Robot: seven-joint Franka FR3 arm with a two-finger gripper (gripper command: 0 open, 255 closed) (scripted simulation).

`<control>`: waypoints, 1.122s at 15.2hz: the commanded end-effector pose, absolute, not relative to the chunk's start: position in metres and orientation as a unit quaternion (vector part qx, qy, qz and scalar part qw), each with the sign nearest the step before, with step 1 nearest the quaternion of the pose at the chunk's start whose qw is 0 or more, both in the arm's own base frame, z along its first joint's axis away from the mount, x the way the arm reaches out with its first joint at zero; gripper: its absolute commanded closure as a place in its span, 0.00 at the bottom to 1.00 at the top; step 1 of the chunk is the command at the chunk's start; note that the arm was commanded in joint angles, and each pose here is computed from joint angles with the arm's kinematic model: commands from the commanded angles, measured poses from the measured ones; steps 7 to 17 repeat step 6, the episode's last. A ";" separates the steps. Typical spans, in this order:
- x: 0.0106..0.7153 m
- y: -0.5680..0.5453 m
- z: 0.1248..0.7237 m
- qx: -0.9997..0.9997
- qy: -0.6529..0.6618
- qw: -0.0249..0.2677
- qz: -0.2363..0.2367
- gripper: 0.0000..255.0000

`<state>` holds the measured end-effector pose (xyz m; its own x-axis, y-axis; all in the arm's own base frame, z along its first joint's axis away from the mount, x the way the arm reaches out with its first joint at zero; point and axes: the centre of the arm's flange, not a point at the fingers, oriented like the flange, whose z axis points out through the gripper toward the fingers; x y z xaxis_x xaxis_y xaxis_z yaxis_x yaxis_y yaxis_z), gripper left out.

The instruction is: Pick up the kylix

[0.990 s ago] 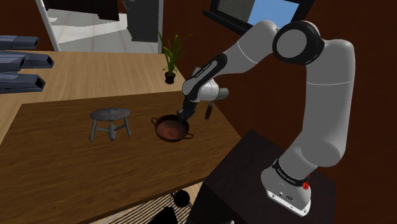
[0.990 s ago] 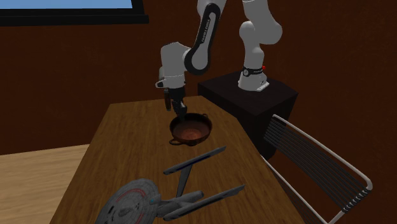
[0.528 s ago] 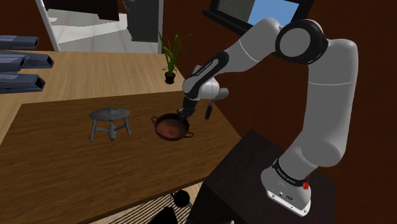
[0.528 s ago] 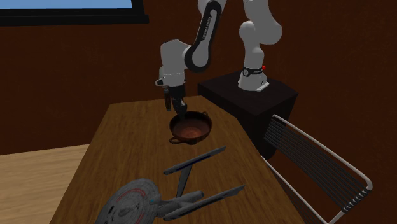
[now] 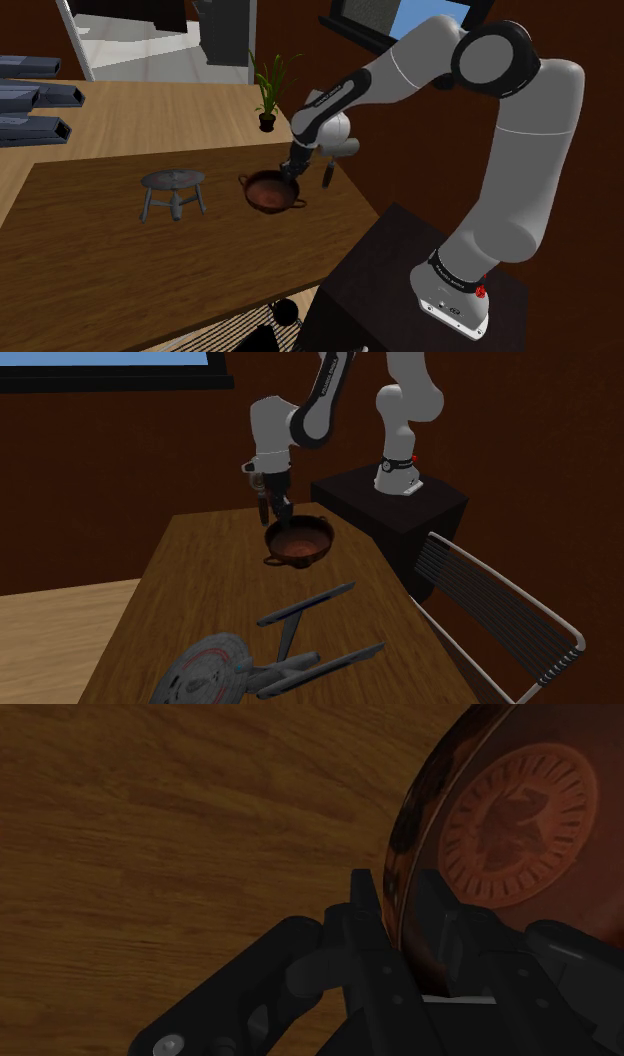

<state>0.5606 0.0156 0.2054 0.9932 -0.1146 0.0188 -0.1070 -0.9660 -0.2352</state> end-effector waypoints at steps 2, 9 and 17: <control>0.562 0.017 0.222 -0.991 0.056 0.118 -0.016 1.00; 0.562 0.017 0.234 -0.991 0.056 0.118 -0.016 1.00; 0.562 0.017 0.234 -0.991 0.056 0.118 -0.016 1.00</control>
